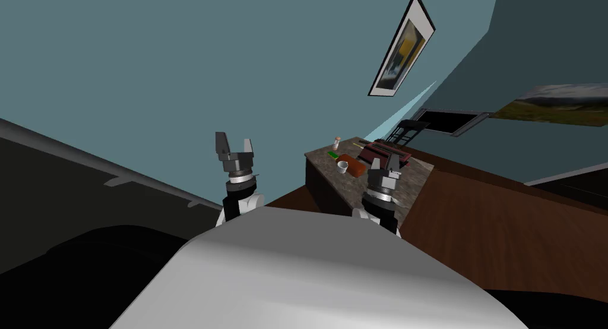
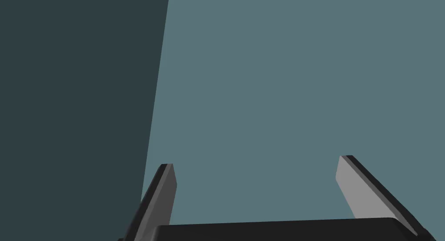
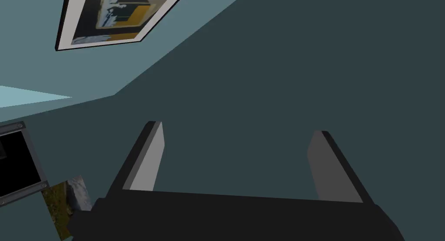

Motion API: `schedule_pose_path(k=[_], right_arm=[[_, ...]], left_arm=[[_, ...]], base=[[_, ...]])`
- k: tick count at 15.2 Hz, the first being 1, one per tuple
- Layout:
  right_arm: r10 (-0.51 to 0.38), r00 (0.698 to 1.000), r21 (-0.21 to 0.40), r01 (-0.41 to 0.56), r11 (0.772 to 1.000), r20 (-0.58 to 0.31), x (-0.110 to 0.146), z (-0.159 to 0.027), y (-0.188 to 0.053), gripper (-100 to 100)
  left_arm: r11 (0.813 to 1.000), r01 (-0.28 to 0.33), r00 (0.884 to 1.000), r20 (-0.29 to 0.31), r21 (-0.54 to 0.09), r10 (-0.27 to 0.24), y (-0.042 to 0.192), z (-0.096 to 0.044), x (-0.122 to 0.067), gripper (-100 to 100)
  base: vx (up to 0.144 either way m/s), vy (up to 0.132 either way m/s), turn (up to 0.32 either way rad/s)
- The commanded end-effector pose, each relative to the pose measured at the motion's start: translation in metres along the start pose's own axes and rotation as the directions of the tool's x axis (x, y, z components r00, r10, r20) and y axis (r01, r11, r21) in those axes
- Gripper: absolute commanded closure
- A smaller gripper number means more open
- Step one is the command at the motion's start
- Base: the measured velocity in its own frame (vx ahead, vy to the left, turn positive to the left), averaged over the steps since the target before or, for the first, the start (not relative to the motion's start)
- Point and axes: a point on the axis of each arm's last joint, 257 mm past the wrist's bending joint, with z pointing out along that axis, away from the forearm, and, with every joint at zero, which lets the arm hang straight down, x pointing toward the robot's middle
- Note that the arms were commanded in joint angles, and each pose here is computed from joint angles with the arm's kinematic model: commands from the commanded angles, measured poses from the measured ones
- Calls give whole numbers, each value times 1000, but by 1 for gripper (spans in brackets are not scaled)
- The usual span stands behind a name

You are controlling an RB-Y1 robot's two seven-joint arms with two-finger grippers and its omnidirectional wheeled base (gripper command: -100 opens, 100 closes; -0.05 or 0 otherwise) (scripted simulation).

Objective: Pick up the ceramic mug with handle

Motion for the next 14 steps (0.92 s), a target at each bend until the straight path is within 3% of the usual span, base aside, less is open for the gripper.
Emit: schedule_pose_path(k=[1,9,10,11,12,13,14], right_arm=[[-19,999,20,20,1000,-46,4,-6,-7,-100],[-77,974,146,109,983,-214,13,-45,-50,-100],[-85,964,193,137,972,-253,12,-61,-65,-100],[-88,961,192,141,971,-262,12,-62,-65,-100],[-94,948,245,173,954,-304,10,-81,-81,-100],[-95,945,242,176,954,-313,11,-81,-81,-100],[-97,932,299,209,931,-350,6,-104,-97,-100]], left_arm=[[1000,0,1000,0,0,0,0,0,0,0],[1000,0,1000,0,0,0,0,0,0,0],[1000,0,1000,0,0,0,0,0,0,0],[1000,0,1000,0,0,0,0,0,0,0],[1000,0,1000,0,0,0,0,0,0,0],[1000,0,1000,0,0,0,0,0,0,0],[1000,0,1000,0,0,0,0,0,0,0]], base=[[-22,28,17],[-45,67,13],[-25,57,30],[-22,57,18],[-24,65,32],[-27,64,23],[-23,70,43]])
